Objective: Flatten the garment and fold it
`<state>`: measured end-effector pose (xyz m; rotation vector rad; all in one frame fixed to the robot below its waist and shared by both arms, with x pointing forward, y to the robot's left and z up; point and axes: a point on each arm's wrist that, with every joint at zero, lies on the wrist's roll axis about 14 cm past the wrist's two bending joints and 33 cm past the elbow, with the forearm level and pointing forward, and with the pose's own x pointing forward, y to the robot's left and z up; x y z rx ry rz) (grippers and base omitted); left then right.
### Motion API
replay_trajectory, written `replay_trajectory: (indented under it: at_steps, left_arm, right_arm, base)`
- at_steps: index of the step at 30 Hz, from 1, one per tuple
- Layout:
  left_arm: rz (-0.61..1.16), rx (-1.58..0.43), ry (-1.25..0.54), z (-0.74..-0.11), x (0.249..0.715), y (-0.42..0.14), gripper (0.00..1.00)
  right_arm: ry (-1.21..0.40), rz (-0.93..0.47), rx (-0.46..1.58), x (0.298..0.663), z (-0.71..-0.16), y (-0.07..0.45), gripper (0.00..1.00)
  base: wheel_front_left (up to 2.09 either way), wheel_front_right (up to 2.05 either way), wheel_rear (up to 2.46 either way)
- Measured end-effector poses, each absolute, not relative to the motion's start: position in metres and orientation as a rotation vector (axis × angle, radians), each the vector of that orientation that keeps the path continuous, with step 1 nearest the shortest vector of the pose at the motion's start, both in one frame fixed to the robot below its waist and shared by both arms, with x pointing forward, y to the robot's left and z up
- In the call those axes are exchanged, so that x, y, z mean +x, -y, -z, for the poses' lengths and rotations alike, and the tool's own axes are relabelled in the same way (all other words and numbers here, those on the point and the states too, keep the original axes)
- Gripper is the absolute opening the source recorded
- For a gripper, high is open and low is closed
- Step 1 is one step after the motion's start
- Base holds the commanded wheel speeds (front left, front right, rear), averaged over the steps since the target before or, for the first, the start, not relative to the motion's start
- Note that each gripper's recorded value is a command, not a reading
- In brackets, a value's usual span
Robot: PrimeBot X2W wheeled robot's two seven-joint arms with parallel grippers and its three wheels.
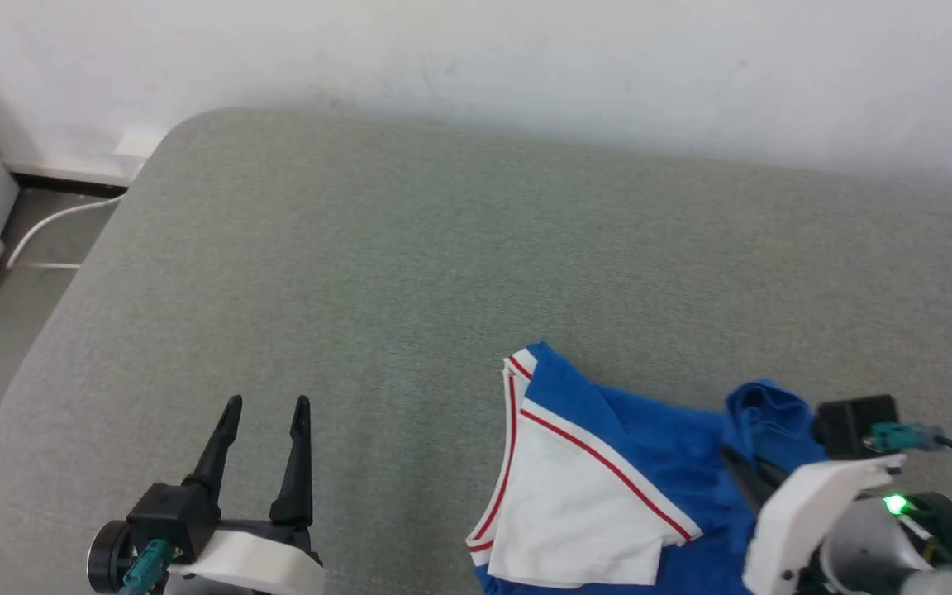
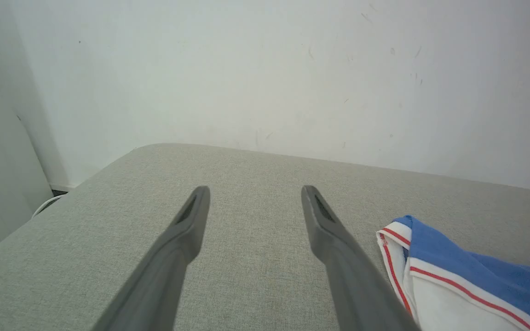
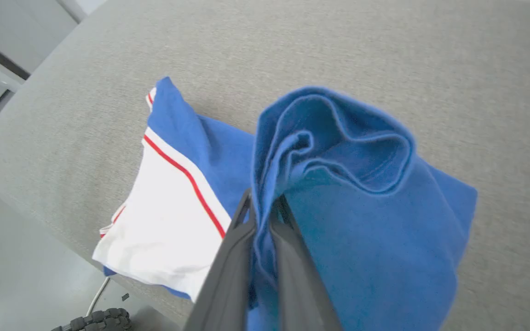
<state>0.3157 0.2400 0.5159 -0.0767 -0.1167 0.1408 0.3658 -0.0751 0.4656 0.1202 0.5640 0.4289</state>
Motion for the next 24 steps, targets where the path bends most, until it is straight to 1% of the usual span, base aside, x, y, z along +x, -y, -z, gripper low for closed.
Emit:
replay_trajectory:
  at_steps: [5, 12, 17, 22, 23, 24]
  left_arm:
    - [-0.183, -0.086, 0.103, -0.511, 0.305, -0.251, 1.0]
    - [-0.232, -0.082, 0.09, -0.507, 0.293, -0.263, 1.0]
    - [-0.249, -0.08, 0.072, -0.502, 0.29, -0.267, 1.0]
    - [-0.256, -0.085, 0.069, -0.502, 0.291, -0.268, 1.0]
    - [-0.257, -0.085, 0.068, -0.502, 0.291, -0.268, 1.0]
    - [-0.258, -0.088, 0.068, -0.502, 0.291, -0.268, 1.0]
  right_arm:
    - [-0.571, -0.561, 0.134, 0.366, -0.467, 0.029, 0.0]
    - [-0.641, -0.679, 0.115, 0.361, -0.442, -0.014, 0.0]
    - [-0.701, -0.725, 0.103, 0.36, -0.419, -0.033, 0.0]
    - [-0.723, -0.755, 0.085, 0.364, -0.404, -0.047, 0.0]
    - [-0.724, -0.764, 0.083, 0.363, -0.402, -0.05, 0.26]
    - [-0.722, -0.773, 0.078, 0.363, -0.401, -0.053, 0.46]
  base:
    - [0.0, 0.0, 0.0]
    - [0.0, 0.0, 0.0]
    - [0.0, 0.0, 0.0]
    - [0.0, 0.0, 0.0]
    - [0.0, 0.0, 0.0]
    - [0.0, 0.0, 0.0]
